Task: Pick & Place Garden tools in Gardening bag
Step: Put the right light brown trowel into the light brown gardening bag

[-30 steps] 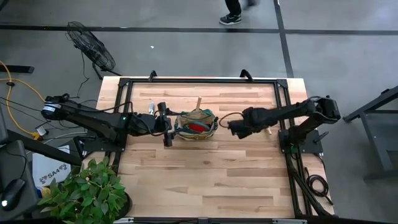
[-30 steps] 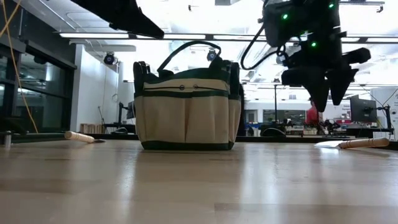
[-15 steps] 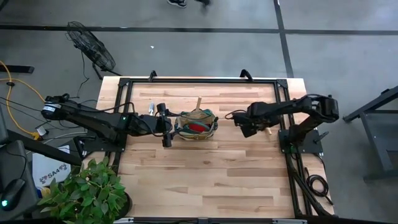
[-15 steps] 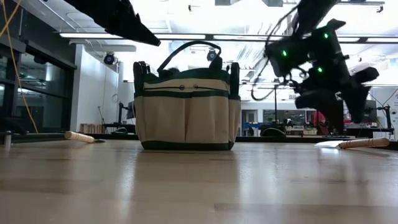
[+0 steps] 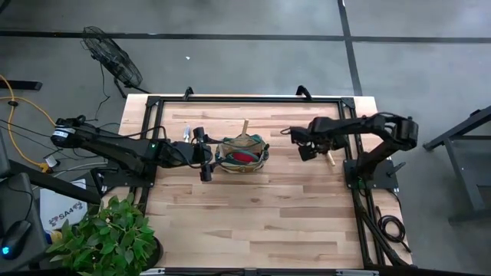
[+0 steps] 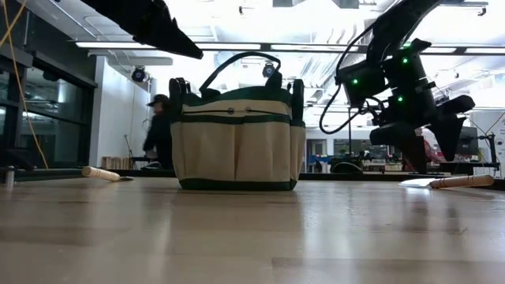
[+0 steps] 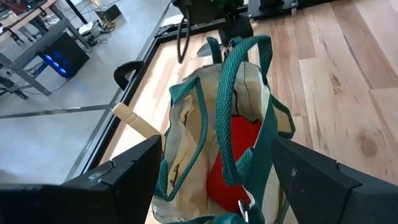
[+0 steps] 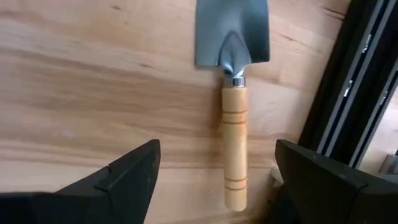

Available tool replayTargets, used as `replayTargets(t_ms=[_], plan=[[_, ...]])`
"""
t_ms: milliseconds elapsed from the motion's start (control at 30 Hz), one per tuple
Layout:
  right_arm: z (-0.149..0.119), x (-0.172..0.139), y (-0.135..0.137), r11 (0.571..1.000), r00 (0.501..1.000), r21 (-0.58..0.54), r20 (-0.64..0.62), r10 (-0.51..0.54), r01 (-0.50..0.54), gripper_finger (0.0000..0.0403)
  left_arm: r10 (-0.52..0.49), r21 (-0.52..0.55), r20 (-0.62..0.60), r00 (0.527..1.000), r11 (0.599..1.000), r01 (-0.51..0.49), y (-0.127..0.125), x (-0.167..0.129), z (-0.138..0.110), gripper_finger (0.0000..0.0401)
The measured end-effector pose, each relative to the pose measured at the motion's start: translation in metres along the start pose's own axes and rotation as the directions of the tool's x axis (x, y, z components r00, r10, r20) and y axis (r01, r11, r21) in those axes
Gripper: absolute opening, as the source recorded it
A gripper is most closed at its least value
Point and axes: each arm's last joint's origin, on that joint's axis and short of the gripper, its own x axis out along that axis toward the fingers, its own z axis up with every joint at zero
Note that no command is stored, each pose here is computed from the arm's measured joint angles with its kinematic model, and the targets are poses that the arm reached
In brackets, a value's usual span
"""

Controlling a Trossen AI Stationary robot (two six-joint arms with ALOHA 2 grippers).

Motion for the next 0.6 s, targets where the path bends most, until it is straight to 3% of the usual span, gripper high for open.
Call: replayTargets(t_ms=[233, 333, 600], plan=[[0.007, 0.021, -0.010, 0.999, 0.994, 0.011, -0.099, 0.052, -0.051, 0.0296, -0.002, 0.008, -0.021, 1.000, 1.000, 0.003, 0.000, 0.000, -0.002, 0.0294], [0.004, 0.033, -0.017, 0.999, 0.990, 0.026, -0.138, 0.022, -0.018, 0.0292, -0.003, 0.006, -0.028, 1.000, 1.000, 0.003, 0.000, 0.000, -0.003, 0.0294], [0.002, 0.046, -0.021, 1.000, 0.991, -0.002, -0.133, 0.029, -0.029, 0.0284, -0.001, 0.005, -0.028, 1.000, 1.000, 0.002, 0.000, 0.000, -0.003, 0.0294]])
